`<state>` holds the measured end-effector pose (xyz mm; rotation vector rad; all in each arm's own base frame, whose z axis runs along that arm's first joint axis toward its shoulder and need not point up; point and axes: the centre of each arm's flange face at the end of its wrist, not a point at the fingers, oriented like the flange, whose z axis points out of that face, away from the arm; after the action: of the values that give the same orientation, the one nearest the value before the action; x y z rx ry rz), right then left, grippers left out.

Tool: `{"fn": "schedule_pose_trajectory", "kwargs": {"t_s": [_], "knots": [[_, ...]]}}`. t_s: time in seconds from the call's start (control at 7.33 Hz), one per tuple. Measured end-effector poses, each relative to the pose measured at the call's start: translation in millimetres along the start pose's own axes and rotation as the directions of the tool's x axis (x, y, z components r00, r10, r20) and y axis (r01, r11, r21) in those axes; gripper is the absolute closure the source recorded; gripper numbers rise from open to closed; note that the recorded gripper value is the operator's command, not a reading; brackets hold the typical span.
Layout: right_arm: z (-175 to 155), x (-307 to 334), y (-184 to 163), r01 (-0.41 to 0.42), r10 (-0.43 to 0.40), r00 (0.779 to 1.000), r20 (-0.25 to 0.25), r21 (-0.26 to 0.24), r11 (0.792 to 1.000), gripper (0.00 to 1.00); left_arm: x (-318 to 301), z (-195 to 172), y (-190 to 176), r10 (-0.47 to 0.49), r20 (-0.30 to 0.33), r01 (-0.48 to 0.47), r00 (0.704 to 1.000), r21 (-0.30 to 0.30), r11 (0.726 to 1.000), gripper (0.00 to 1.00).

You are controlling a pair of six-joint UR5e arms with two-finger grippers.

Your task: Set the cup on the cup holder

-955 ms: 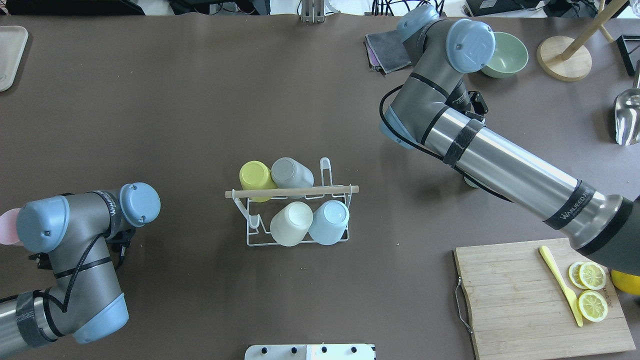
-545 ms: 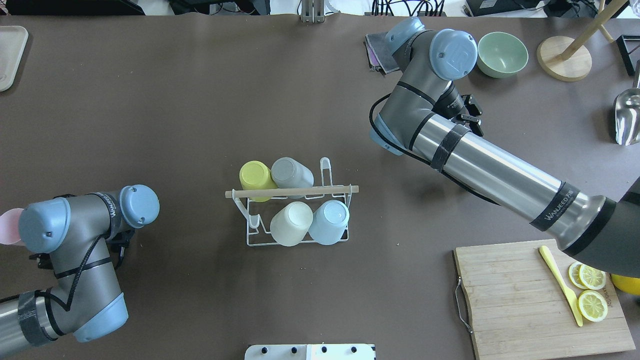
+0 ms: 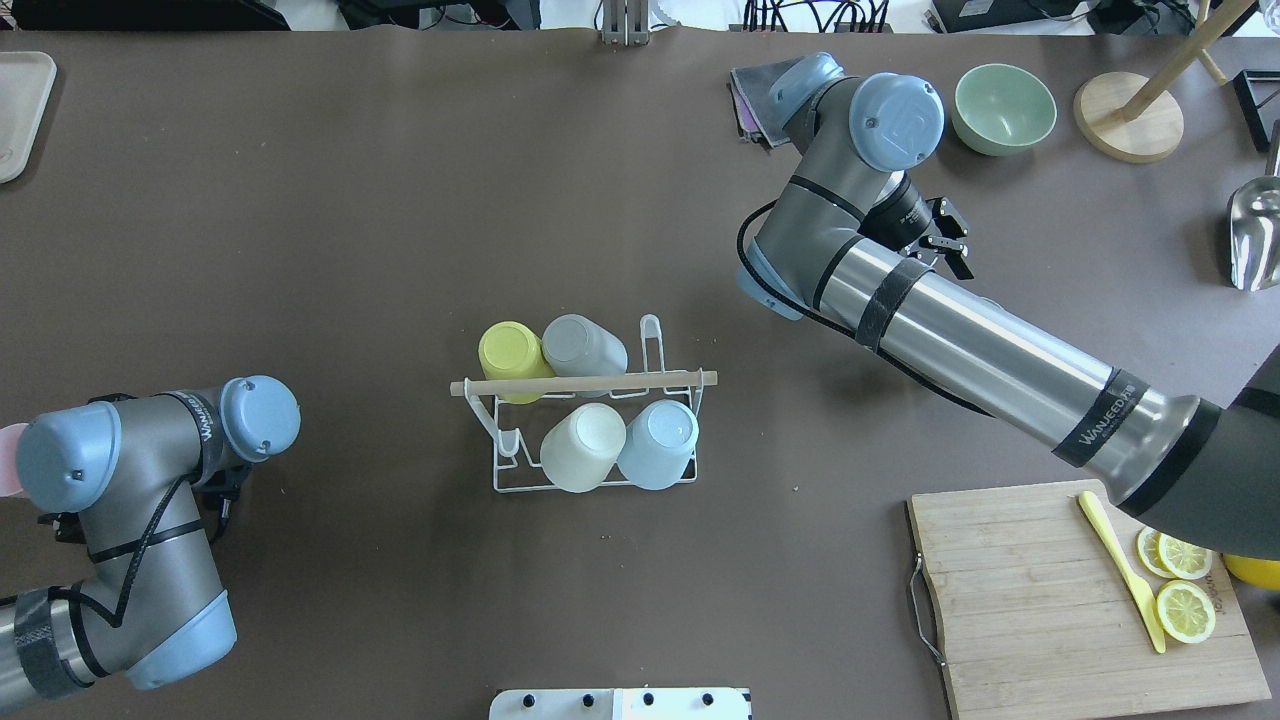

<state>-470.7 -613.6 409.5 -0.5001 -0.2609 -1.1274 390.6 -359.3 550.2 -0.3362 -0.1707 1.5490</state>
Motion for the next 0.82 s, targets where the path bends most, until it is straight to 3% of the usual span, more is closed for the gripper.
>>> {"fn": "schedule_pose_trajectory", "kwargs": {"t_s": [0.82], "knots": [[18,3,-4,0.003,0.000,0.999,0.053,-0.069,0.998,0.00,-6,34,11,-0.008,0.028,0.008,1.000,-0.012,1.000,0.02]]}}
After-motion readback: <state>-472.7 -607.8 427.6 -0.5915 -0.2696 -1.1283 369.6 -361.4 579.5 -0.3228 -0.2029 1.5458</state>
